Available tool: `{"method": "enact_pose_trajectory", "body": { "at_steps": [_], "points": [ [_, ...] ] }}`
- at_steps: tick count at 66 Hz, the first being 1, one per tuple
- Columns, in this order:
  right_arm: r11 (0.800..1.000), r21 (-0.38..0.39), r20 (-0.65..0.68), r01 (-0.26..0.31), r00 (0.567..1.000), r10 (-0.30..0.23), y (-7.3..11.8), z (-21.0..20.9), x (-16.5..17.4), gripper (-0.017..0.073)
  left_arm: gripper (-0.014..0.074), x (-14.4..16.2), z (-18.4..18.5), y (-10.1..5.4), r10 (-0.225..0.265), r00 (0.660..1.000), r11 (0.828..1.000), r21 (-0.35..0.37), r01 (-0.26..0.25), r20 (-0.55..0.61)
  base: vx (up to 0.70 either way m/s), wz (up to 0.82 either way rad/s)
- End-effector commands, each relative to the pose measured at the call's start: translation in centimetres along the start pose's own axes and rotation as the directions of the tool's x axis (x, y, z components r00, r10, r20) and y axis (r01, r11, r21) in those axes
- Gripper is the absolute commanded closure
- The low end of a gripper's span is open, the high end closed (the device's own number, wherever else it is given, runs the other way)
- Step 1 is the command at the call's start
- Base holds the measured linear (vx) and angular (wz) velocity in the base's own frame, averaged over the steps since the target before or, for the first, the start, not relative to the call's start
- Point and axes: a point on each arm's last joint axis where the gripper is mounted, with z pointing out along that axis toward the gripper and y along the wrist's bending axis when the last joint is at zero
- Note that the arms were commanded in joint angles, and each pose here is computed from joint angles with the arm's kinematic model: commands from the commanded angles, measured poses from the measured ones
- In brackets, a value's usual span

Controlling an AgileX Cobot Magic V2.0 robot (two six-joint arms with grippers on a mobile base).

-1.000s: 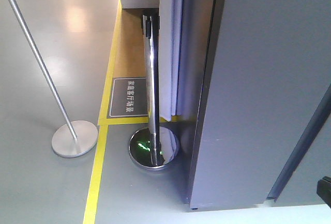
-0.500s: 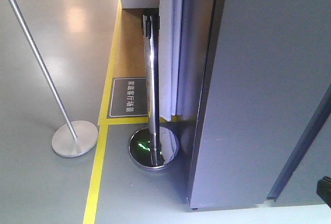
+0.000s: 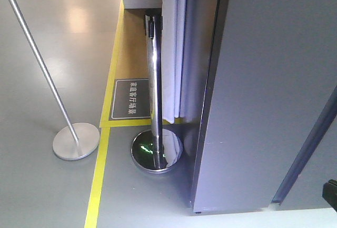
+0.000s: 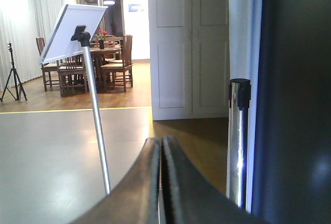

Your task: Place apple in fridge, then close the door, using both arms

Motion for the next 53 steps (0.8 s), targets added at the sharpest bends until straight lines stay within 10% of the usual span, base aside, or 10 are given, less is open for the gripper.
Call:
{"method": "enact_pose_trajectory", "body": {
  "at_steps": [1, 53],
  "points": [
    [1.000, 0.026, 0.069, -0.009, 0.998, 0.008, -0.26, -0.19, -1.19, 0.0562, 0.0602, -1.46, -0.24, 0.01, -0.016, 0.993, 1.000, -0.002, 0.017, 0.115, 0.00, 0.00],
    [0.997, 0.067, 0.049, 0.028, 0.998, -0.031, -0.63, -0.15, -0.96, 0.0562, 0.0601, -1.46, -0.23, 0.01, -0.016, 0.993, 1.000, -0.002, 0.017, 0.114, 0.00, 0.00]
  ]
}}
